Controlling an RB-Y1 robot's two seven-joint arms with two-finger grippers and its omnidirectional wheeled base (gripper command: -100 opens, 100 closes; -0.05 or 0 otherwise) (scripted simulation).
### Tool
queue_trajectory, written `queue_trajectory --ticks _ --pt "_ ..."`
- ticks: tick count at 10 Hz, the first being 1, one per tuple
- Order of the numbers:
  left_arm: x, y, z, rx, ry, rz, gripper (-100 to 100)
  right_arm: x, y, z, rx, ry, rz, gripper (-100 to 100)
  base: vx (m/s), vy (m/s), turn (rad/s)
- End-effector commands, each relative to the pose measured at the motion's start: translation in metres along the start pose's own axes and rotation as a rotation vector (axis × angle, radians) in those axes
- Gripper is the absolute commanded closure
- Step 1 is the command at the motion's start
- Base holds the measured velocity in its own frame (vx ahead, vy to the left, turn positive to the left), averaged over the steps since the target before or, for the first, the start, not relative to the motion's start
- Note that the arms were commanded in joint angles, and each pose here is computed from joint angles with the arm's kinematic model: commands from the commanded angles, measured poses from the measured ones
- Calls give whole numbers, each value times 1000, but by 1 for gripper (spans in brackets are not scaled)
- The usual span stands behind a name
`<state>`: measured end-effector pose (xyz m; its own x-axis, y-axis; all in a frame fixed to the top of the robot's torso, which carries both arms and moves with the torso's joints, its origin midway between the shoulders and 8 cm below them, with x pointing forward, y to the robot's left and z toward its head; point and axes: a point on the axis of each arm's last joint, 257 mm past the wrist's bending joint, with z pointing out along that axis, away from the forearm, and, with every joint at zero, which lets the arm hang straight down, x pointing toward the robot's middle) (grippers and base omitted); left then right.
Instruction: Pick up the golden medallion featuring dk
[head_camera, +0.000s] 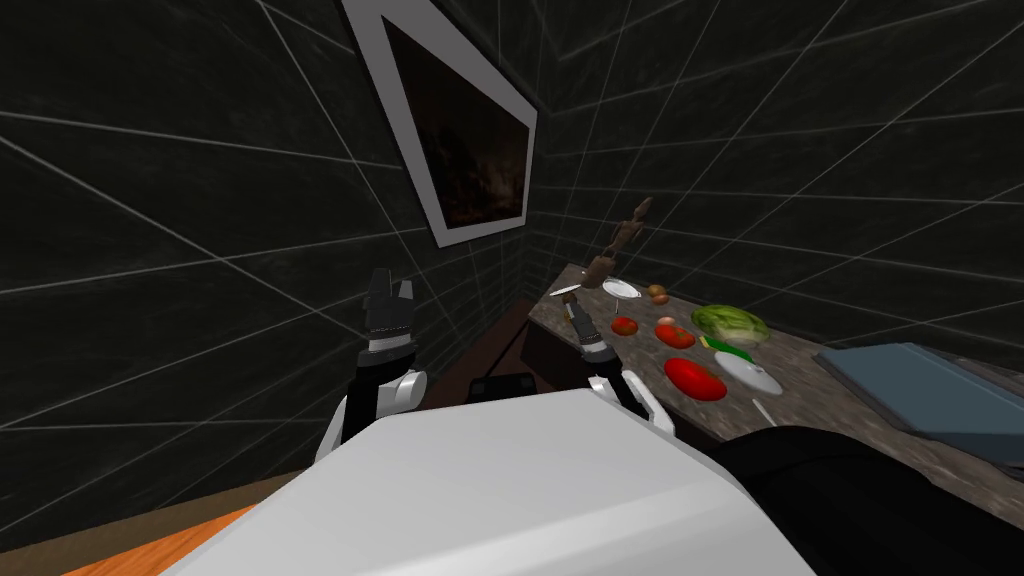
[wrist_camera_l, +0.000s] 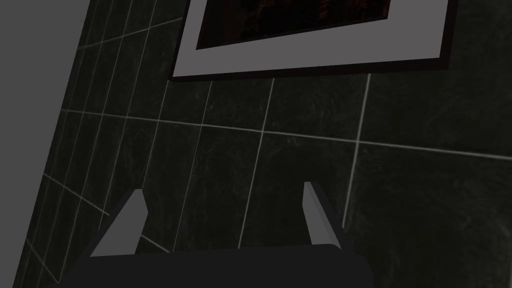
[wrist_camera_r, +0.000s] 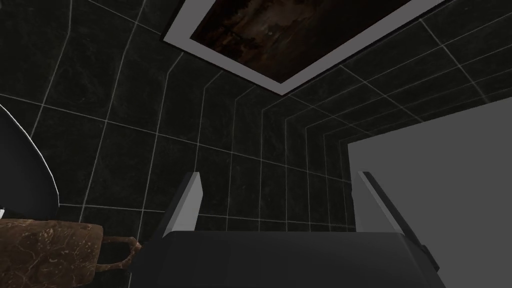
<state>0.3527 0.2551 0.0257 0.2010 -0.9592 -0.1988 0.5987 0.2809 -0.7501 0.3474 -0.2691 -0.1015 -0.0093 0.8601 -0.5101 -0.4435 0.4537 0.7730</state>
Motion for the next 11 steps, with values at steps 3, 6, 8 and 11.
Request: queue_trajectory --ticks 3,6,8,11 --pt "0 0 0 0 0 0 0 11 -41 -28 90 120 -64 -100 -17 -54 109" --pt "0 0 0 0 0 0 0 17 -72 -54 160 222 -117 -100 -17 -57 107" --pt "0 0 0 0 0 0 0 18 -86 -67 192 278 -146 -100 -21 -58 109" --pt "0 0 0 0 0 0 0 18 -113 -94 256 377 -195 -100 -12 -34 96"
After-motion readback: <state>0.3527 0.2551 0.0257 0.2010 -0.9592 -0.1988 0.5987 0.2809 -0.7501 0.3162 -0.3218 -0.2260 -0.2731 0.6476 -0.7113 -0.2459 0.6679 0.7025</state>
